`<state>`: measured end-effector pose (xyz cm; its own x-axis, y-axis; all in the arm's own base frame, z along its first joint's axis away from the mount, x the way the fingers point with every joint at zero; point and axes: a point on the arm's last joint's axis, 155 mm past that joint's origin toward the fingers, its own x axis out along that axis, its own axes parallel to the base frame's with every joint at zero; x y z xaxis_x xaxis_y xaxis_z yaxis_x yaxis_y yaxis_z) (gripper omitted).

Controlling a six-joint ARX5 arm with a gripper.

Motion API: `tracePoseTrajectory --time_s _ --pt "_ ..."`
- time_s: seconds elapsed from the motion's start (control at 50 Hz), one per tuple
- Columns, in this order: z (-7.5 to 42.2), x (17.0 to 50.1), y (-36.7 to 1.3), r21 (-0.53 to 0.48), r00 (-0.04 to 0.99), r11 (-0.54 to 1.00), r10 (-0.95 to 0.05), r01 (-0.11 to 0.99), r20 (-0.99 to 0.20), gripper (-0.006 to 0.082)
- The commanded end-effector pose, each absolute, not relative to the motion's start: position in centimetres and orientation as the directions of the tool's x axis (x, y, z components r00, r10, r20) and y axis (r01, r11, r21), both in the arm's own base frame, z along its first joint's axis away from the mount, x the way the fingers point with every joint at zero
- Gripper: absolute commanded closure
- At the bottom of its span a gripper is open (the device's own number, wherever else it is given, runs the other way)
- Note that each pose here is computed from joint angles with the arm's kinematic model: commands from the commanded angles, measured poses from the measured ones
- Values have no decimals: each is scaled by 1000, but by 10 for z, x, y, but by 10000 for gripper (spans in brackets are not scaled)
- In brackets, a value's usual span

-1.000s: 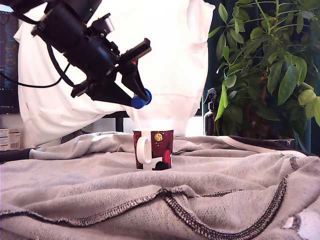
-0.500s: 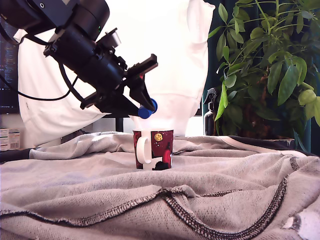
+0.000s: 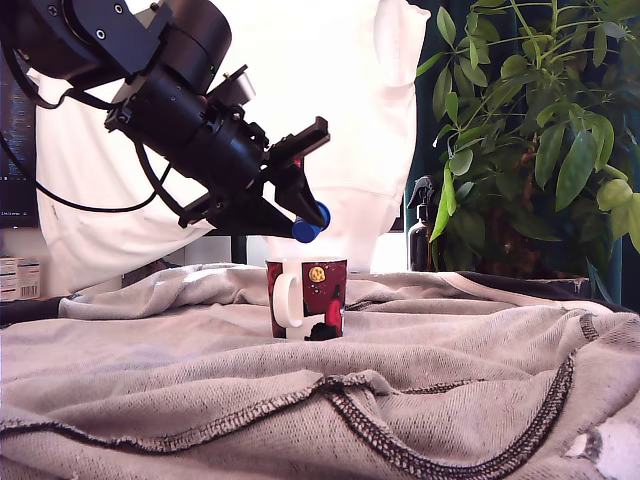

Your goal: Pick the blue coffee capsule and place it inside the red coffee cup

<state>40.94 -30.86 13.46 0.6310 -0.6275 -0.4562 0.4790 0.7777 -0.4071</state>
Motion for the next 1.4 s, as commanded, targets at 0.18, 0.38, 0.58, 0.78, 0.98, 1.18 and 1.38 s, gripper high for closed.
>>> tracePoseTrajectory --time_s 0.18,0.38,0.58,0.78,0.98,1.18,1.38 --pt "122 404 -316 -418 586 762 -648 495 -486 436" --pt "122 400 -319 -430 565 744 -668 511 -484 435" --pt "137 407 -309 -443 577 736 -677 512 -457 454" --pt "169 414 -278 -370 630 764 -645 528 -433 799" --pt "190 418 -229 -181 725 855 -510 486 -463 784" --pt "193 411 -173 -48 766 922 -348 385 -540 784" --pt "207 404 -132 -24 790 951 -270 309 -551 784"
